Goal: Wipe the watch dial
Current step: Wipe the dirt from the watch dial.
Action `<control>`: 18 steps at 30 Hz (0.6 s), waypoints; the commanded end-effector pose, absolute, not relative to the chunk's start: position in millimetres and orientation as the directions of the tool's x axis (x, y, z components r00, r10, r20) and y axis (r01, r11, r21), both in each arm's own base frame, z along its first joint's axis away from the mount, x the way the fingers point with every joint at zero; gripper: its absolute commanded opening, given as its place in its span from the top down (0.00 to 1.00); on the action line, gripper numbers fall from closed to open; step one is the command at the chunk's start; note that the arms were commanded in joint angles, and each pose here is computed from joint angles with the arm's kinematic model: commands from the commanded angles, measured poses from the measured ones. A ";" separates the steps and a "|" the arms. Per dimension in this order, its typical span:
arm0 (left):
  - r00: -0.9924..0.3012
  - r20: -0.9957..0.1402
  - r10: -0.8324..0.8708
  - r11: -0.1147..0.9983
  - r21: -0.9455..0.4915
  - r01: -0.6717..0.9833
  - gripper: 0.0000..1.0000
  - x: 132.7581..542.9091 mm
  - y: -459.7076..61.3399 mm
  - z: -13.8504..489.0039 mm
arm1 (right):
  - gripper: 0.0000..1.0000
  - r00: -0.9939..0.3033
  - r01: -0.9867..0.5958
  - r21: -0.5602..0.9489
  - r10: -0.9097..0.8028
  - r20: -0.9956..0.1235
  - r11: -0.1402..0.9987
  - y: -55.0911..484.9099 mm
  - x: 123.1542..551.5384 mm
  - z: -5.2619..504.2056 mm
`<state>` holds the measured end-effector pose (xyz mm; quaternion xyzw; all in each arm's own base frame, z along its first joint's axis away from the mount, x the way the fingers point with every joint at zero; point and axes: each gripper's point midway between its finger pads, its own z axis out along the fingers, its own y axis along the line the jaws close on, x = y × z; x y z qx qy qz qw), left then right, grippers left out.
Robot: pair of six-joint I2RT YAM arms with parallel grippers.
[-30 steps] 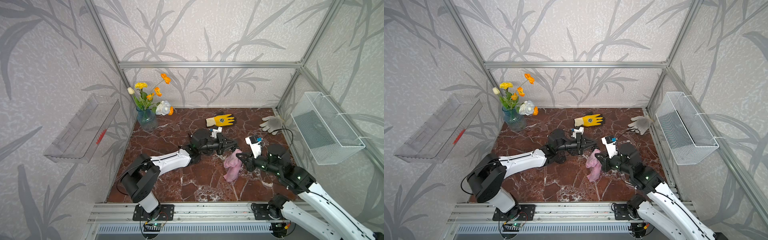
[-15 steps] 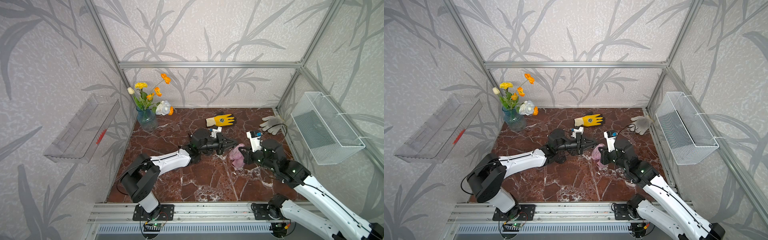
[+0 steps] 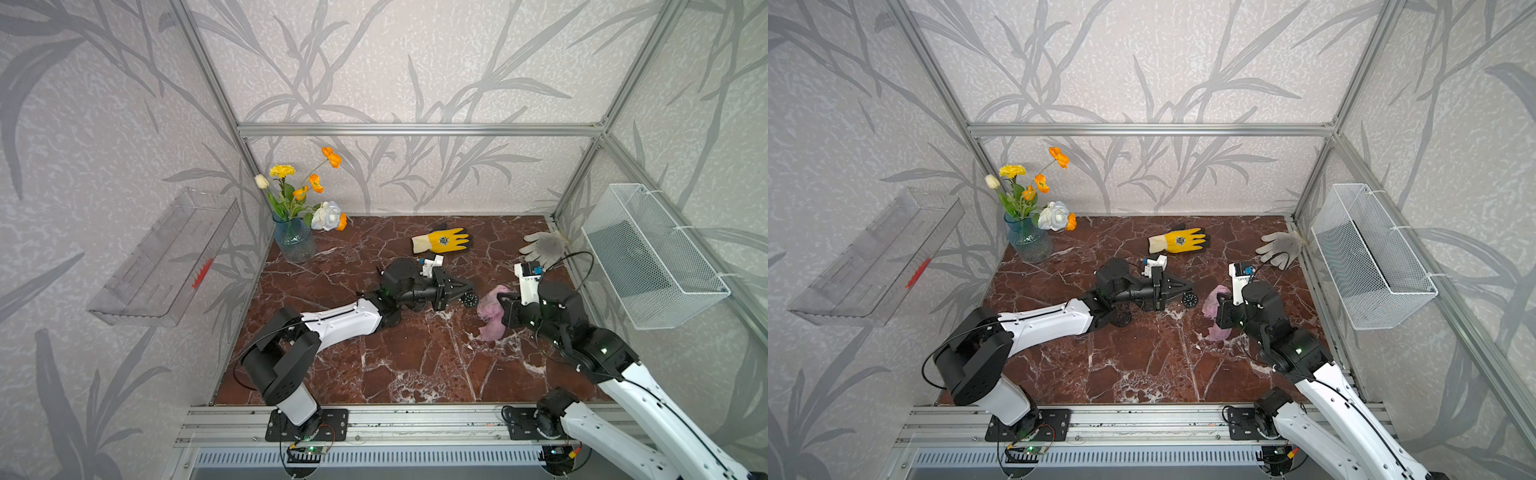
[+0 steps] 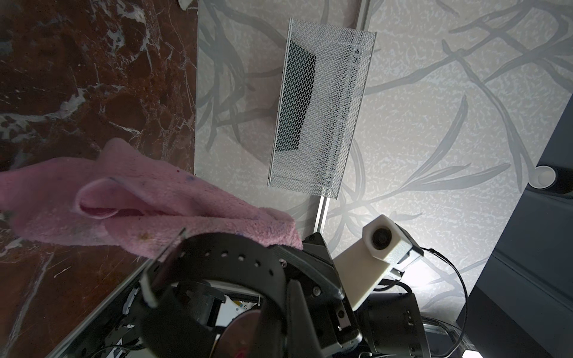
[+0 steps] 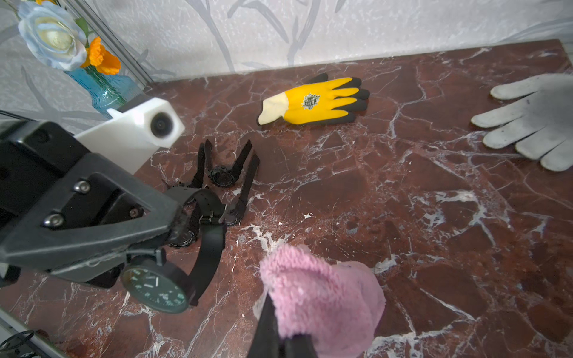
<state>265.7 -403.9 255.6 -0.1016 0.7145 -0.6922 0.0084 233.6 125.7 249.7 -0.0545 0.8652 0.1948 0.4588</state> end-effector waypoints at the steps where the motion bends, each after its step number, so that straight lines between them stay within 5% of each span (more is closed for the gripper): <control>1: -0.986 0.090 -0.144 -0.026 -0.996 -0.087 1.00 261.1 -398.2 275.2 | 1.00 -0.514 -0.399 0.309 0.069 -0.855 0.863 140.6 223.6 276.8; 6: -0.985 0.093 -0.143 -0.028 -0.996 -0.090 1.00 262.8 -399.1 274.6 | 1.00 -0.476 -0.585 0.368 0.061 -0.877 0.723 175.9 207.5 296.2; 18: -0.985 0.090 -0.144 -0.033 -0.996 -0.086 1.00 262.1 -398.6 277.5 | 1.00 -0.515 -0.622 0.349 -0.030 -0.857 0.701 213.8 216.0 268.1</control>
